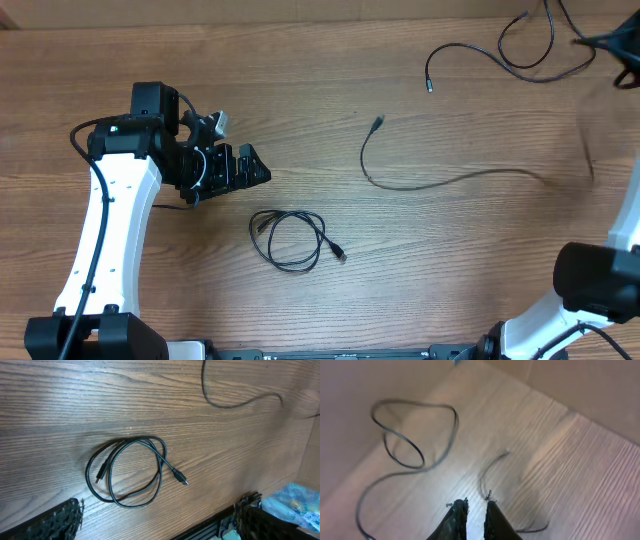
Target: Untangle cables
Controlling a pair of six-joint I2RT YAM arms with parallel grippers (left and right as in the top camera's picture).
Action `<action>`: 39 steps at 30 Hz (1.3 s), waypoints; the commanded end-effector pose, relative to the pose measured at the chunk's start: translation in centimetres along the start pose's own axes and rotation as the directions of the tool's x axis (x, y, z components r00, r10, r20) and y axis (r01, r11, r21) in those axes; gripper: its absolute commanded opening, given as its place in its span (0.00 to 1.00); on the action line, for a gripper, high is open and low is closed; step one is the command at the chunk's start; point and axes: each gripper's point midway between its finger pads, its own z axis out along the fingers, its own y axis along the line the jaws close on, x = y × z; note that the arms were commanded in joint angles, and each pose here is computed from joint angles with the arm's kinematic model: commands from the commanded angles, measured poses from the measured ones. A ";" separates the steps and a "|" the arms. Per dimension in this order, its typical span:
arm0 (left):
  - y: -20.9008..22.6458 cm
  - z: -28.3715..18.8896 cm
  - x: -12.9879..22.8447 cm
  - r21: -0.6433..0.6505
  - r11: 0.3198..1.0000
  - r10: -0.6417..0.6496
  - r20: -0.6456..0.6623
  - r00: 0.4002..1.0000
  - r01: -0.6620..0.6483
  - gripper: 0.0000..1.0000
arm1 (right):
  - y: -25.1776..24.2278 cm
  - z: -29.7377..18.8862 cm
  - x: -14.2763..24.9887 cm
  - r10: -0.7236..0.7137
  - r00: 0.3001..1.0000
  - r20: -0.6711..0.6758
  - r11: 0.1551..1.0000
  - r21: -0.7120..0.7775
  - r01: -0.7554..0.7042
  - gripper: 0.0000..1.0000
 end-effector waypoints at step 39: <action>0.0 0.0 -0.3 -0.001 1.000 -0.011 0.013 1.000 0.011 1.00 | 13.3 -2.2 40.9 -0.953 0.283 -0.108 0.263 -0.760 0.594 0.95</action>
